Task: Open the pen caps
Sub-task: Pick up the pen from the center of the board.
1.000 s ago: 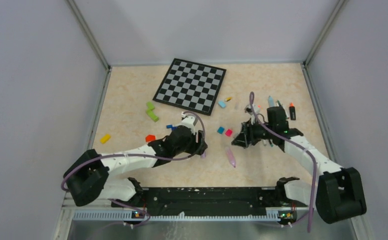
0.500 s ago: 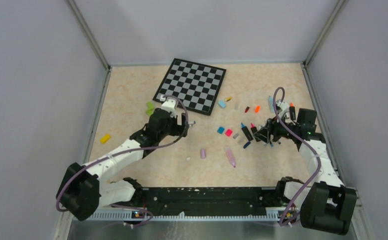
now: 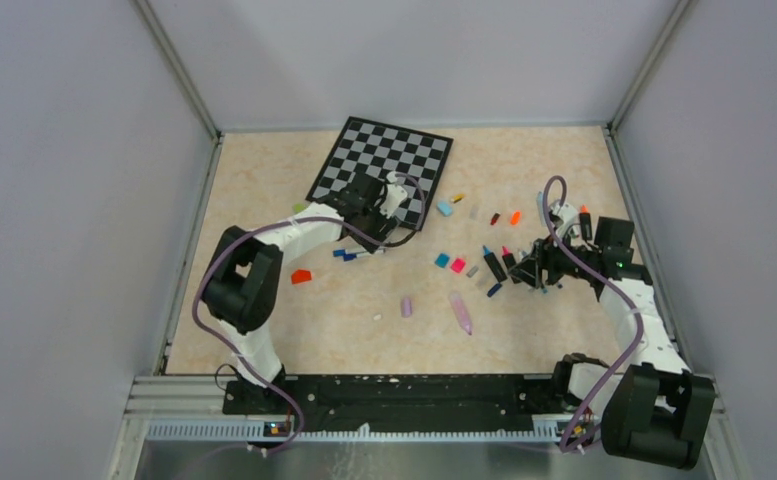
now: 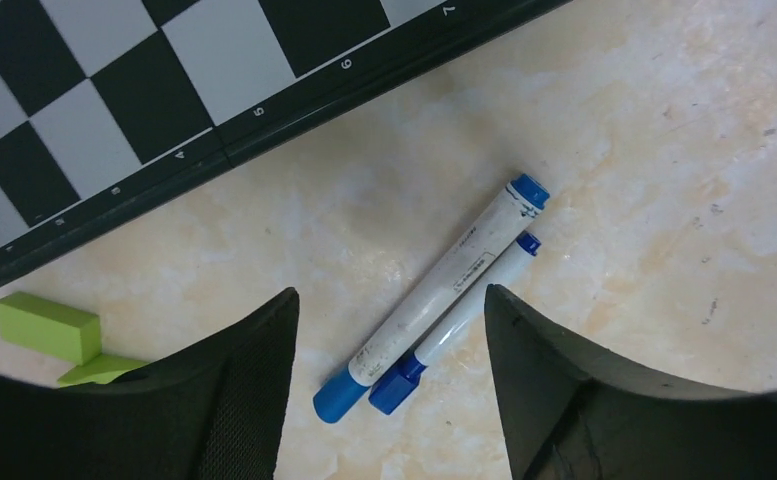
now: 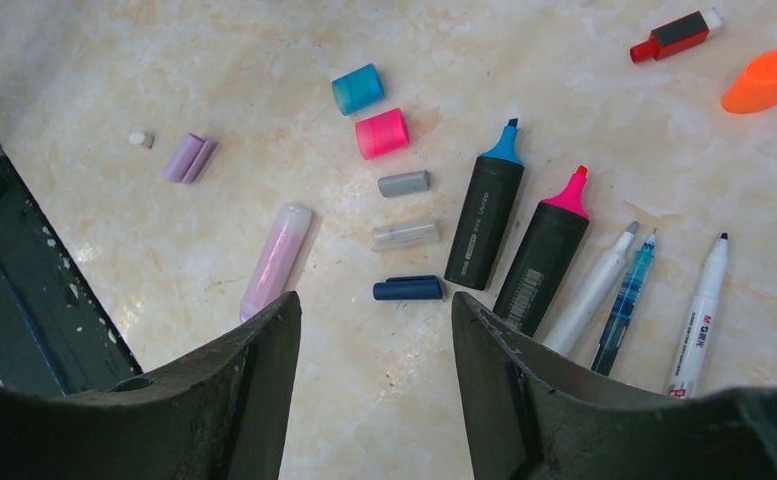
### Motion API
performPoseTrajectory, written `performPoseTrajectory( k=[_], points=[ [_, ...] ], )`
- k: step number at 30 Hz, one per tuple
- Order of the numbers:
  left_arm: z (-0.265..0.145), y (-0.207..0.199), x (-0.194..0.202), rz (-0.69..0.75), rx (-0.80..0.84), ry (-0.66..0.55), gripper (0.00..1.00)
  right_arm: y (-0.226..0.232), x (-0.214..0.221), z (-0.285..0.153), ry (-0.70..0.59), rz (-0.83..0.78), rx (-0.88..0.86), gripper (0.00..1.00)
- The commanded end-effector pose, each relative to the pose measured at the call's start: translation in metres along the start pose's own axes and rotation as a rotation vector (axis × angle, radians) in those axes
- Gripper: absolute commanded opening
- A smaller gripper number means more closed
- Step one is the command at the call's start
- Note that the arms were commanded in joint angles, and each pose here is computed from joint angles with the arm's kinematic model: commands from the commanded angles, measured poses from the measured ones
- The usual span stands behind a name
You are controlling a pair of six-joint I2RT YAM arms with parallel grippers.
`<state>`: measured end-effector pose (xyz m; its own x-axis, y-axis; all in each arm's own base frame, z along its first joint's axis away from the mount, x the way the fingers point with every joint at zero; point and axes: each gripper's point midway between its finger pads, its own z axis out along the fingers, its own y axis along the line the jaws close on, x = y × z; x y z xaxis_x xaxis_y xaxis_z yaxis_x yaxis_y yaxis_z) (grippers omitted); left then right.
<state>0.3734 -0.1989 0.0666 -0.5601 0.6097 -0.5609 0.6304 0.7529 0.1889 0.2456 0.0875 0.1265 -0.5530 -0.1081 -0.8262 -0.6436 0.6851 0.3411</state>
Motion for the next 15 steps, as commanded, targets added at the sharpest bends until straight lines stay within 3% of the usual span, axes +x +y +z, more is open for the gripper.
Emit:
performPoseTrajectory(
  k=[1, 6, 15],
  points=[
    [0.005, 0.008, -0.007, 0.101, 0.056, 0.048, 0.66, -0.006, -0.019, -0.004, -0.026, -0.076, 0.019, 0.56],
    [0.011, 0.000, -0.007, 0.108, 0.138, 0.052, 0.48, -0.009, -0.017, -0.003, -0.012, -0.068, 0.021, 0.56],
    [0.009, -0.007, 0.001, 0.141, 0.187, 0.047, 0.39, -0.012, -0.015, -0.002, -0.001, -0.063, 0.029, 0.56]
  ],
)
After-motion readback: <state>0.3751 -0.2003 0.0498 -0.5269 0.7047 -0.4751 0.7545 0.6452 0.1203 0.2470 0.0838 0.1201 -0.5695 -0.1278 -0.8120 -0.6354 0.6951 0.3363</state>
